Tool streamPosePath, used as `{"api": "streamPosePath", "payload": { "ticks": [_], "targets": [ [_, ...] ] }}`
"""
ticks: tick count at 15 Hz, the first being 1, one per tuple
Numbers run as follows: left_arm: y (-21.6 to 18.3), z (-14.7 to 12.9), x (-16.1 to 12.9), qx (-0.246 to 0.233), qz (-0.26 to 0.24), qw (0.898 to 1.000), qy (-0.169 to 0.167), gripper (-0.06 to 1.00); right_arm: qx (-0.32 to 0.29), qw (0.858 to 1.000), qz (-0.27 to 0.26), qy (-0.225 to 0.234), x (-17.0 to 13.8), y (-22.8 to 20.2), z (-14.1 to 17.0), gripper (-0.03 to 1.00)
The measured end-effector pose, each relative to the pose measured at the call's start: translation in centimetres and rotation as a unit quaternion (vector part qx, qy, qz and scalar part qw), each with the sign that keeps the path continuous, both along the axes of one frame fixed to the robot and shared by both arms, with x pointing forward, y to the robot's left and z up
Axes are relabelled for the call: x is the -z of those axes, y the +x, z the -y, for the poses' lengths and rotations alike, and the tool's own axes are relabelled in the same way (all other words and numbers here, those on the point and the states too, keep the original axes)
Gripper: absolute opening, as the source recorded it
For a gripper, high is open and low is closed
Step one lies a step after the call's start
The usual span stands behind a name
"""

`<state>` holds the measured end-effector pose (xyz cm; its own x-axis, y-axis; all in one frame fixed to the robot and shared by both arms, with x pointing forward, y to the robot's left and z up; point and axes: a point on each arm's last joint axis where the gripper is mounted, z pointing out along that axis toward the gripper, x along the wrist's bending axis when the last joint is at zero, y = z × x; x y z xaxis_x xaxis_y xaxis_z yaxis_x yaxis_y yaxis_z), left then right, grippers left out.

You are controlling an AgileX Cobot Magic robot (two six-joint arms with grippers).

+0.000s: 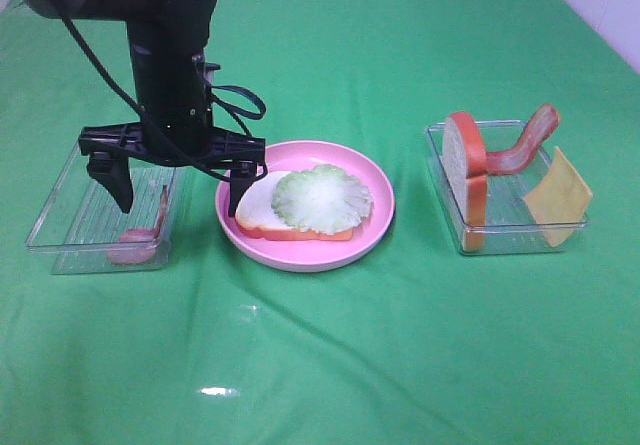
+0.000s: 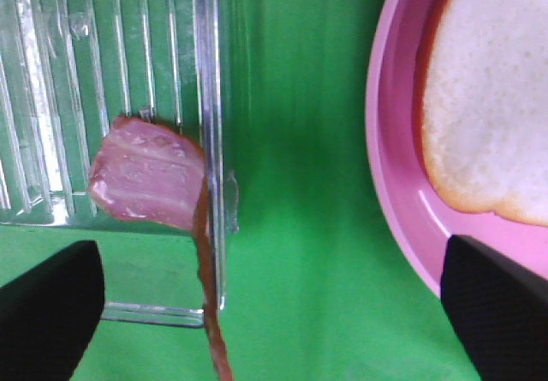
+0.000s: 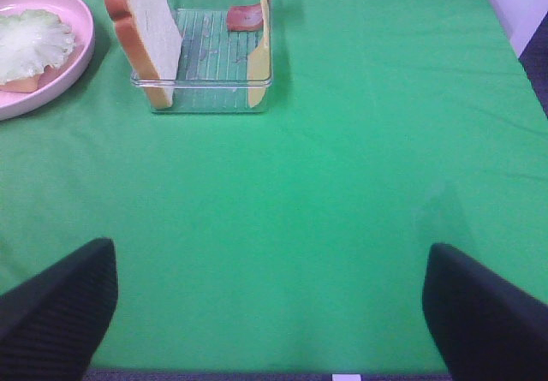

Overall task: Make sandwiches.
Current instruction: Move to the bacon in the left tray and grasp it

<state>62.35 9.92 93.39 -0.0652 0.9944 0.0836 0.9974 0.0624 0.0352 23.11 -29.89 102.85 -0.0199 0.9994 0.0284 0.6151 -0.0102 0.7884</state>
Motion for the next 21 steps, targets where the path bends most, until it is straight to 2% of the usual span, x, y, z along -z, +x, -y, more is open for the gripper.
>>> {"api": "streamPosePath", "payload": {
  "ticks": [1, 7, 8, 9, 10, 11, 21],
  "targets": [
    [-0.19, -0.12, 0.64, 0.002, -0.02, 1.0, 0.011, 0.99, 0.0, 1.0, 0.0, 0.0, 0.0, 0.0, 0.0, 0.94],
    [-0.23, -0.14, 0.72, 0.024, -0.025, 0.999, 0.014, 0.92, 0.0, 1.0, 0.0, 0.0, 0.0, 0.0, 0.0, 0.94],
    [-0.23, -0.14, 0.72, 0.024, -0.025, 0.999, 0.014, 0.88, 0.0, 1.0, 0.0, 0.0, 0.0, 0.0, 0.0, 0.94],
    [-0.23, -0.14, 0.72, 0.021, -0.025, 0.999, 0.014, 0.77, 0.0, 1.0, 0.0, 0.0, 0.0, 0.0, 0.0, 0.94],
    [-0.23, -0.14, 0.72, 0.021, -0.025, 0.999, 0.014, 0.77, 0.0, 1.0, 0.0, 0.0, 0.0, 0.0, 0.0, 0.94],
    [-0.23, -0.14, 0.72, 0.012, -0.024, 1.0, 0.013, 0.69, 0.0, 1.0, 0.0, 0.0, 0.0, 0.0, 0.0, 0.94],
    [-0.1, -0.39, 0.56, -0.001, -0.014, 1.0, 0.026, 0.62, 0.0, 1.0, 0.0, 0.0, 0.0, 0.0, 0.0, 0.94]
  ]
}}
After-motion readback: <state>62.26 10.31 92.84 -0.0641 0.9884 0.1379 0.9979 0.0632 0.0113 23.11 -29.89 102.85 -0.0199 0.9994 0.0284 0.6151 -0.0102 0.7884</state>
